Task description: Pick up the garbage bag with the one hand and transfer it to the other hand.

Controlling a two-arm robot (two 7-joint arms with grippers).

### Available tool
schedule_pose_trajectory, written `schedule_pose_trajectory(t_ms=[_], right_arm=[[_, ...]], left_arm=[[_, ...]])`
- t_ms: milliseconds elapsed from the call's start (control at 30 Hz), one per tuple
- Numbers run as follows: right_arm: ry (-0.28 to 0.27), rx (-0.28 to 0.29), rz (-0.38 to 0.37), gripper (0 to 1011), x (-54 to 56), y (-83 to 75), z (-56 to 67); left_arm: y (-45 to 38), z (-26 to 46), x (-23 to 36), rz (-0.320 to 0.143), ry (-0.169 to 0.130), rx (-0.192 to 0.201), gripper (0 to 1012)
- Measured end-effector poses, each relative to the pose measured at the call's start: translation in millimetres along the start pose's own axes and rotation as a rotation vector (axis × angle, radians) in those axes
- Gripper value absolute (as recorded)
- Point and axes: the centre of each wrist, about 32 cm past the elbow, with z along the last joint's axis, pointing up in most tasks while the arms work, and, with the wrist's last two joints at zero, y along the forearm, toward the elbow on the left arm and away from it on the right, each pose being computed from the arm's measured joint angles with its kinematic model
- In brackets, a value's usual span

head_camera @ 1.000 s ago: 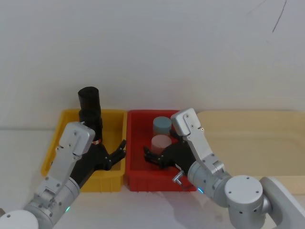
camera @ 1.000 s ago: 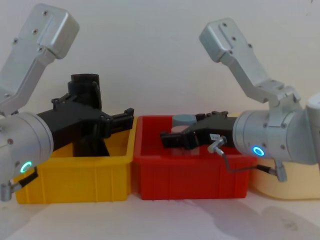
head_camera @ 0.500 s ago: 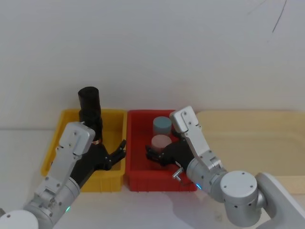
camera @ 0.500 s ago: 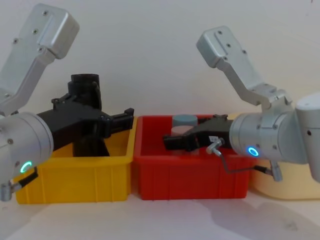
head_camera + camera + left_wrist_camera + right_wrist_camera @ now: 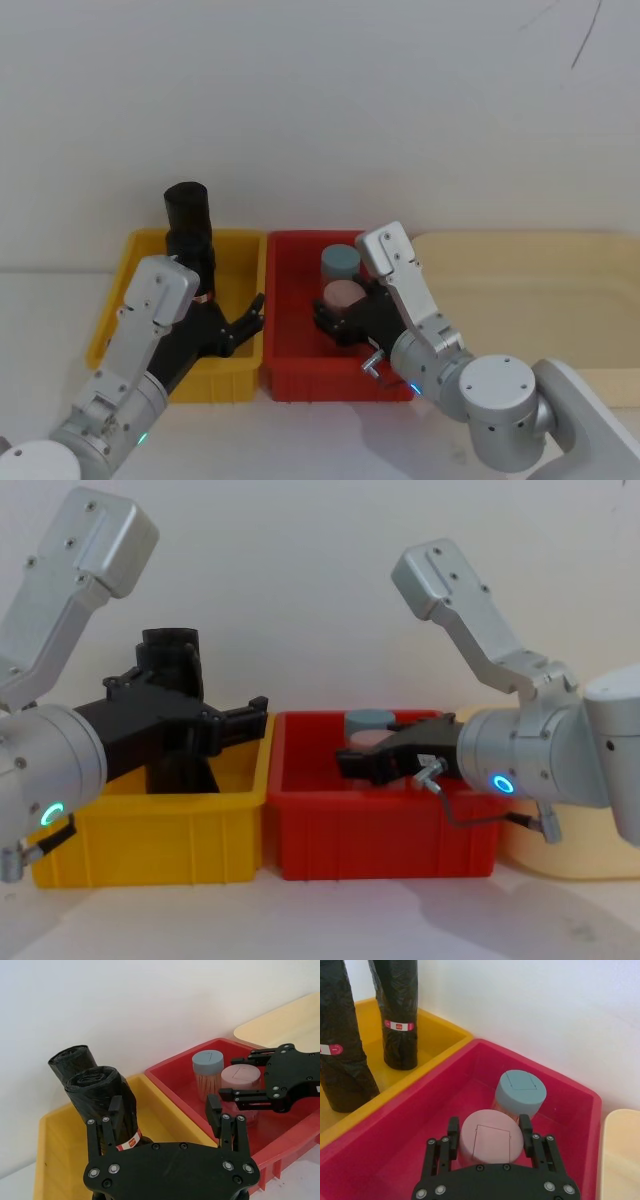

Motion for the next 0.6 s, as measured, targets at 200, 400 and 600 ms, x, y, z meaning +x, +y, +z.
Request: schedule_pose_trajectory(t_ms=[200,400,600], right_arm=[[0.001,-0.002,-0.001,693,0.2,0.8,0.1],[0.002,-0.002,-0.002,694,0.7,0.9,0.1],[0.003,0.026,-0.013,693,3.9,-2.9,4.7]], left_arm=[[0.0,0.0,0.0,0.000,0.000,0.000,1001],[0.0,0.0,0.0,0.000,0.000,0.000,1001],[0.0,0.0,0.0,0.000,0.000,0.000,1001]])
